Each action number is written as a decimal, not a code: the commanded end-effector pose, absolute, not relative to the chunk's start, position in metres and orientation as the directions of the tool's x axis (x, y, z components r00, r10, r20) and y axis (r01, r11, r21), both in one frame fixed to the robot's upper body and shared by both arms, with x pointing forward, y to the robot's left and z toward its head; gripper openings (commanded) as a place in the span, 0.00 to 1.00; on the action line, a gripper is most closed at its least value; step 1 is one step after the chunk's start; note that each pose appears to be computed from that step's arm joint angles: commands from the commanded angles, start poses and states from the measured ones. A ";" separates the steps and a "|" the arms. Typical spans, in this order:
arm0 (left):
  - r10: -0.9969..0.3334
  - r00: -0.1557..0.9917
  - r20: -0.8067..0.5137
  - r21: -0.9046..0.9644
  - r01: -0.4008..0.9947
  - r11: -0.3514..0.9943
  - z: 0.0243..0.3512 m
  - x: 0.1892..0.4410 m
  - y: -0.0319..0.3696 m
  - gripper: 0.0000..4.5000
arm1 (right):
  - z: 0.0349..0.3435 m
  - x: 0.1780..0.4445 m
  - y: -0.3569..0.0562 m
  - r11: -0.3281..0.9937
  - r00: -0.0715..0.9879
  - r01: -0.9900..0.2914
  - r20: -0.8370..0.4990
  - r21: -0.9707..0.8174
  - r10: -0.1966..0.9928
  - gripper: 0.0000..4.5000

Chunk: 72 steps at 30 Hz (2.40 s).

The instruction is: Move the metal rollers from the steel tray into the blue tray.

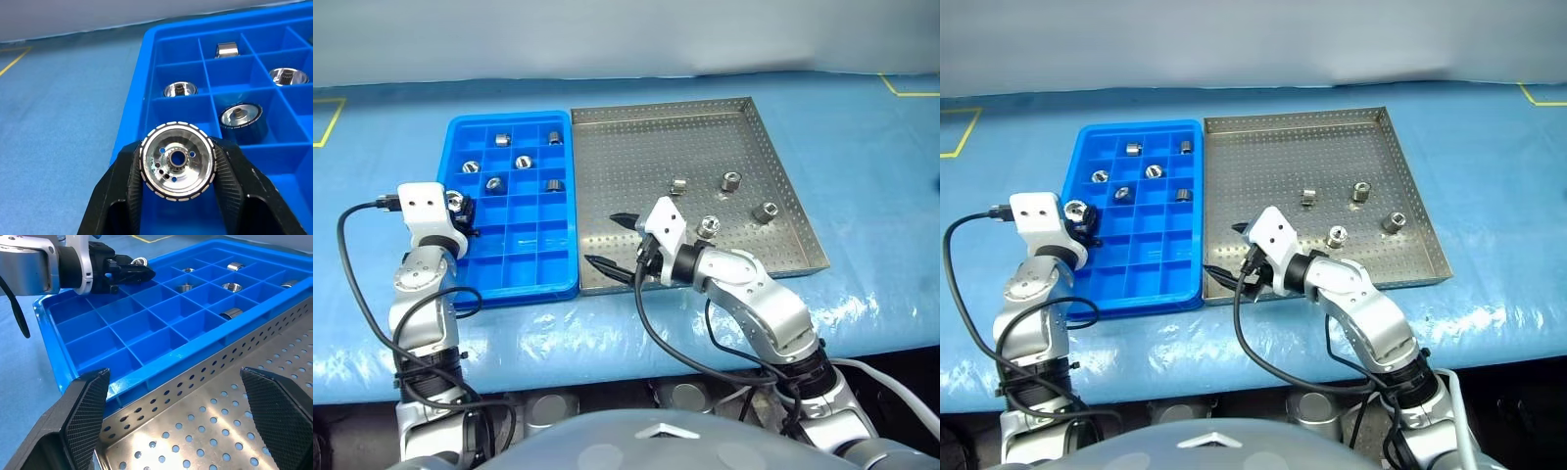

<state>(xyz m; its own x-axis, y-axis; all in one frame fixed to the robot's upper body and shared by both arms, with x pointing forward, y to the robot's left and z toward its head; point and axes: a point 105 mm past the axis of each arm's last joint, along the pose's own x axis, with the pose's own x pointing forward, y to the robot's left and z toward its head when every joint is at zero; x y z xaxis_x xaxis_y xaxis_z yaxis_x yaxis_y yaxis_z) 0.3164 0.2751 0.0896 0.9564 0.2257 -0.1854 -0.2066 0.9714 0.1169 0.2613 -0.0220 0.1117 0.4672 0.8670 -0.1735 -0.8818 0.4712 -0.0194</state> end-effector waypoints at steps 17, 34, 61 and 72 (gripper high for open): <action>-0.707 0.704 -0.066 0.191 0.705 0.683 0.166 0.338 0.098 0.98 | 0.128 0.258 -0.097 0.684 0.690 -0.722 -0.171 -0.103 0.703 1.00; -0.755 0.127 -0.644 0.334 0.934 -0.127 0.089 0.311 0.056 0.98 | 0.124 0.243 -0.131 0.804 0.804 -0.586 -0.190 -0.097 0.563 1.00; -0.636 -0.134 -0.760 0.308 0.788 -0.534 0.069 0.299 0.010 0.90 | 0.122 0.245 -0.130 0.855 0.854 -0.512 -0.155 -0.085 0.497 1.00; -0.647 -0.152 -0.747 0.257 0.832 -0.492 0.071 0.296 0.024 0.41 | 0.123 0.249 -0.130 0.858 0.858 -0.506 -0.150 -0.091 0.490 1.00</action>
